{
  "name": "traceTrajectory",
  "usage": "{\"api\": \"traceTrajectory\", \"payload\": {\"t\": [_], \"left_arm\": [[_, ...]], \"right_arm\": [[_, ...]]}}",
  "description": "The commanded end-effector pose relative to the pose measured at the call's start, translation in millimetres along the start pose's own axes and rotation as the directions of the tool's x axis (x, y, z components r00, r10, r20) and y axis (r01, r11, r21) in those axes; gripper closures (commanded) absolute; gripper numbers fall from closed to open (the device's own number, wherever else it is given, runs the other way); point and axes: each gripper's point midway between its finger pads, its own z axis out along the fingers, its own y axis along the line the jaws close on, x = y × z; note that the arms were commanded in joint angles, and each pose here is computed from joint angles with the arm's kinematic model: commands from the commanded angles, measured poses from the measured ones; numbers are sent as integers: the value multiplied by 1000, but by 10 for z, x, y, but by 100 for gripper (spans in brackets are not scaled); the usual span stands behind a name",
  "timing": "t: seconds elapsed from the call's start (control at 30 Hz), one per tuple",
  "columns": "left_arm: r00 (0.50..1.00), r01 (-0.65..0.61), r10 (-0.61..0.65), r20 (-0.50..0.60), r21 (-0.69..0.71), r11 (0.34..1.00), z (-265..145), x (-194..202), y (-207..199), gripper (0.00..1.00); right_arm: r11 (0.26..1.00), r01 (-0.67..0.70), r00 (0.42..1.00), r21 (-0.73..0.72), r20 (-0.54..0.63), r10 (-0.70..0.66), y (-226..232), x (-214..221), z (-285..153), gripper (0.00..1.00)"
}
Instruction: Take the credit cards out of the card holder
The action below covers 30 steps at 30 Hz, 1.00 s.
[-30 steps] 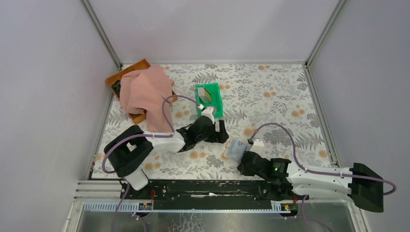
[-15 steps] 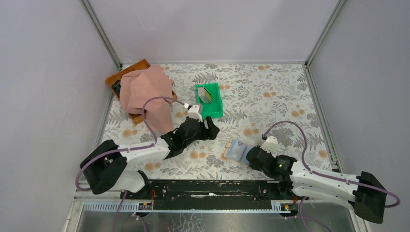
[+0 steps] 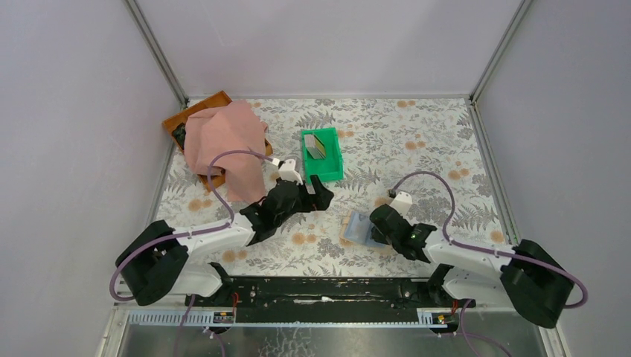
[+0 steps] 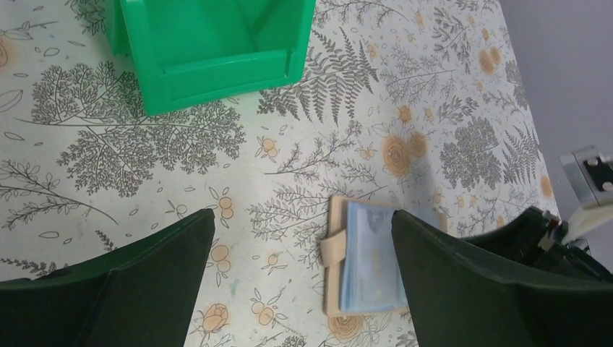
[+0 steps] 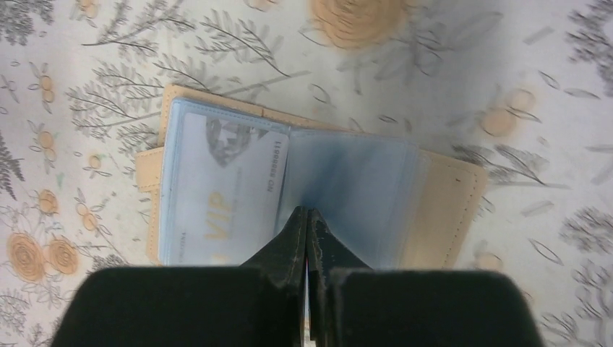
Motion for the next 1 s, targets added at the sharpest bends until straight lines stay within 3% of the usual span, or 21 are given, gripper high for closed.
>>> {"api": "traceTrajectory", "payload": {"t": [0.0,0.3,0.43,0.53,0.63,0.83,0.97], "left_arm": [[998,32,-34,43,44,998,-46,-107,-79,0],[1000,16,-17,20,44,999,-120,-21,-6,0],[1000,5,-3,-14,97,995,-141,30,-72,1],[999,4,2,-38,161,987,-151,62,-175,8],[997,-3,19,-70,210,978,-96,67,-285,6],[974,133,-54,-219,365,921,102,102,-485,24],[957,167,-60,-285,368,914,282,199,-471,28]], "right_arm": [[996,59,997,-60,-37,-61,226,16,125,100],[986,108,992,-128,-48,-115,511,-149,384,100],[978,181,983,-100,-9,-183,554,-361,411,100],[972,198,980,-123,32,-196,647,-499,348,100],[969,191,981,-159,49,-185,701,-542,266,100],[952,199,979,-234,98,-180,703,-517,184,100],[946,211,977,-245,89,-195,663,-428,226,100]]}}
